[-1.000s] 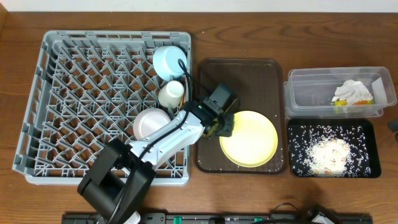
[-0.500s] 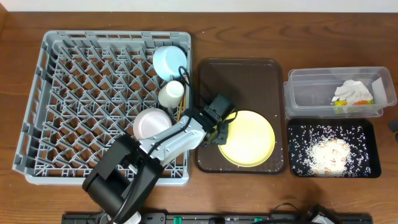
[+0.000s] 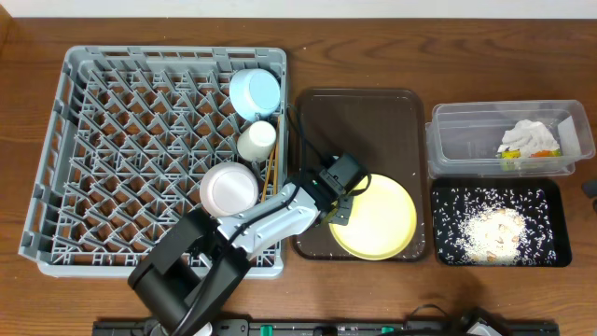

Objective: Sort waste into correct bins and load items into the dishwasher rack
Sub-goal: 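Lift the yellow plate and carry it over the rack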

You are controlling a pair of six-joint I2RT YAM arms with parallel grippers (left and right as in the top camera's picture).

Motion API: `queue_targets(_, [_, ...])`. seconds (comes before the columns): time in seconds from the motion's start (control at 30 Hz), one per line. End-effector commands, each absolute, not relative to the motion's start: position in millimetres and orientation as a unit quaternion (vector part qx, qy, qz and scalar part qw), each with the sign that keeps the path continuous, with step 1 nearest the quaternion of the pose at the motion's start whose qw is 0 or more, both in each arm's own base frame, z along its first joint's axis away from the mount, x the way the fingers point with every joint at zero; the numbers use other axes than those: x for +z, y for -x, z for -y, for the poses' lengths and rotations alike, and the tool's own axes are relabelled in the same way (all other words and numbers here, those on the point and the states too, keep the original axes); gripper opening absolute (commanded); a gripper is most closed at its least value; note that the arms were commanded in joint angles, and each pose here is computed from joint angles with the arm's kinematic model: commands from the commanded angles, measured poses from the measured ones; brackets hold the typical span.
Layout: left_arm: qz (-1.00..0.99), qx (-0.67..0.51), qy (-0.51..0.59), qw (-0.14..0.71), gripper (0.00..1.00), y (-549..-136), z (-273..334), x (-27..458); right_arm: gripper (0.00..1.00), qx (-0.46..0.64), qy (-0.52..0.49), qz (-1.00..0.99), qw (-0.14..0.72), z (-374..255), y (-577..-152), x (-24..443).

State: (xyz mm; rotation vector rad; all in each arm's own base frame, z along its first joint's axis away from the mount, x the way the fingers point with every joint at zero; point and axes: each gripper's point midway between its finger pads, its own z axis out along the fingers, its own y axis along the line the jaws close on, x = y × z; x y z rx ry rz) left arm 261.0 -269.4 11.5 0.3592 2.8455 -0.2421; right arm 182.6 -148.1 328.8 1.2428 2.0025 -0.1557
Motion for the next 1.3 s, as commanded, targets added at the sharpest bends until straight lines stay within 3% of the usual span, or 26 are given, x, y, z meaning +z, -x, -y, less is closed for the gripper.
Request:
queue_targets(0.0, [-0.965, -0.045, -0.12, 0.231, 0.06, -299, 258, 65, 0.99, -0.061, -0.496, -0.778, 0.38, 150, -180, 329])
queue_targets(0.27, [-0.852, 0.083, -0.068, 0.513, 0.06, -337, 181, 269, 0.99, -0.061, -0.496, -0.778, 0.38, 150, -180, 329])
queue_targets(0.4, [-0.79, 0.219, -0.009, 0.572, 0.06, -323, 105, 337, 0.99, -0.061, -0.496, -0.778, 0.38, 150, -180, 329])
queue_targets(0.47, [-0.778, 0.271, 0.006, 0.568, 0.06, -320, 79, 349, 0.99, -0.061, -0.496, -0.778, 0.38, 150, -180, 329])
queue_targets(0.87, [-0.778, 0.445, 0.124, 0.426, 0.06, -357, -64, 306, 0.99, -0.061, -0.496, -0.778, 0.38, 150, -180, 329])
queue_targets(1.27, [-0.807, 0.479, 0.042, 0.344, 0.06, -408, -60, 233, 0.99, -0.061, -0.496, -0.778, 0.38, 150, -180, 329])
